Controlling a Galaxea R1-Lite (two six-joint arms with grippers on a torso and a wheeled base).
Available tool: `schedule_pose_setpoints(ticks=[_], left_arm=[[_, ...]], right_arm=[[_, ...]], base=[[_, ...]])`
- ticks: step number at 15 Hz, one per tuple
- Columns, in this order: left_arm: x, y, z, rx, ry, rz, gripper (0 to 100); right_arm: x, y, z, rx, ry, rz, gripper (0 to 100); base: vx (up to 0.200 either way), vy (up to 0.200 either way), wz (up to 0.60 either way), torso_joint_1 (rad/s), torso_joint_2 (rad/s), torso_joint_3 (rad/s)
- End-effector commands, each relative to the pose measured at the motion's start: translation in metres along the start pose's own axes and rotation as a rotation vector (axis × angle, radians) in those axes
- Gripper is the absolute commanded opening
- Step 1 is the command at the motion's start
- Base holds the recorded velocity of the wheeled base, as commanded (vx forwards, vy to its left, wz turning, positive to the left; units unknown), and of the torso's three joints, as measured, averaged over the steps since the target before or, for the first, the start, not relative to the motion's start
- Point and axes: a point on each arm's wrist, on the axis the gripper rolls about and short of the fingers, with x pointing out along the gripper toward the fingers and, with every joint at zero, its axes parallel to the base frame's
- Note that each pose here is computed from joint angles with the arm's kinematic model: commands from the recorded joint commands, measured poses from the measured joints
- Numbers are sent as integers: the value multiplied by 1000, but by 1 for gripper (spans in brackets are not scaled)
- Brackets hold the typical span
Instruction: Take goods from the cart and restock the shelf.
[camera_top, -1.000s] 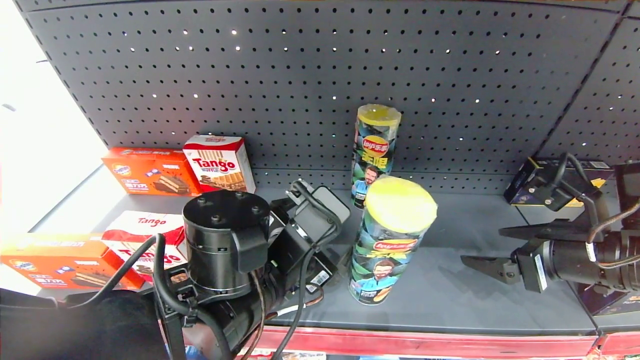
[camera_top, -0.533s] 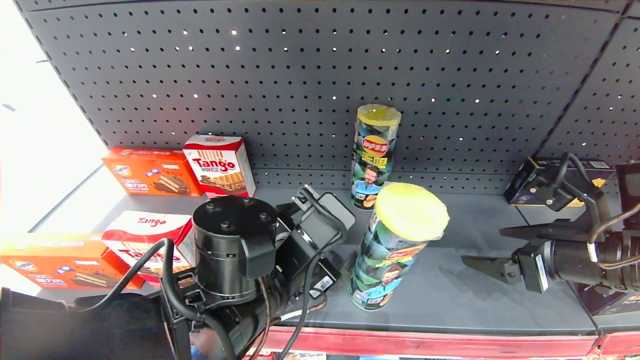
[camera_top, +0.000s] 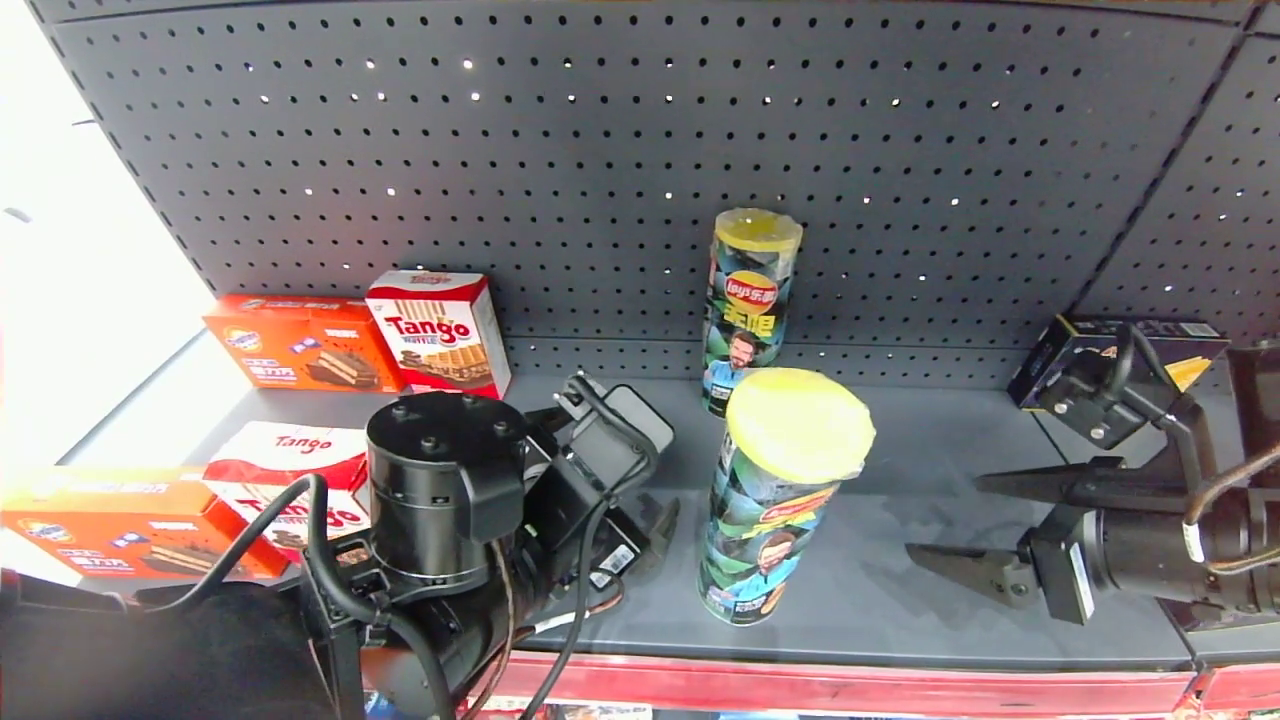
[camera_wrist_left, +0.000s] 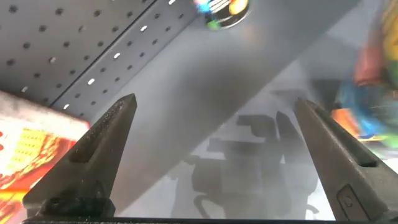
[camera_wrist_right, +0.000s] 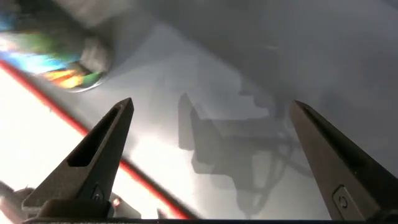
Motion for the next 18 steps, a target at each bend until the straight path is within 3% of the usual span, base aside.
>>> schedule_pose_setpoints(ticks=[1,7,13,18], left_arm=[[-14,6,-4,-2,3,8,100],[-29,15,-8,-19,1,28,100],[-29,15,-7,-24,0,29,100],[-39,11,9,-28,-67,-3,100]], right_arm=[[-9,16,-8,-32,-5,76,100],[-18,46,0,-54,-57,238,100],[-3,51,15,-66,-56,253,100],[3,52,13,-66,-32,225,100]], base=[[0,0,0,0,0,0],[0,0,0,0,0,0],[0,0,0,0,0,0],[0,0,0,0,0,0]])
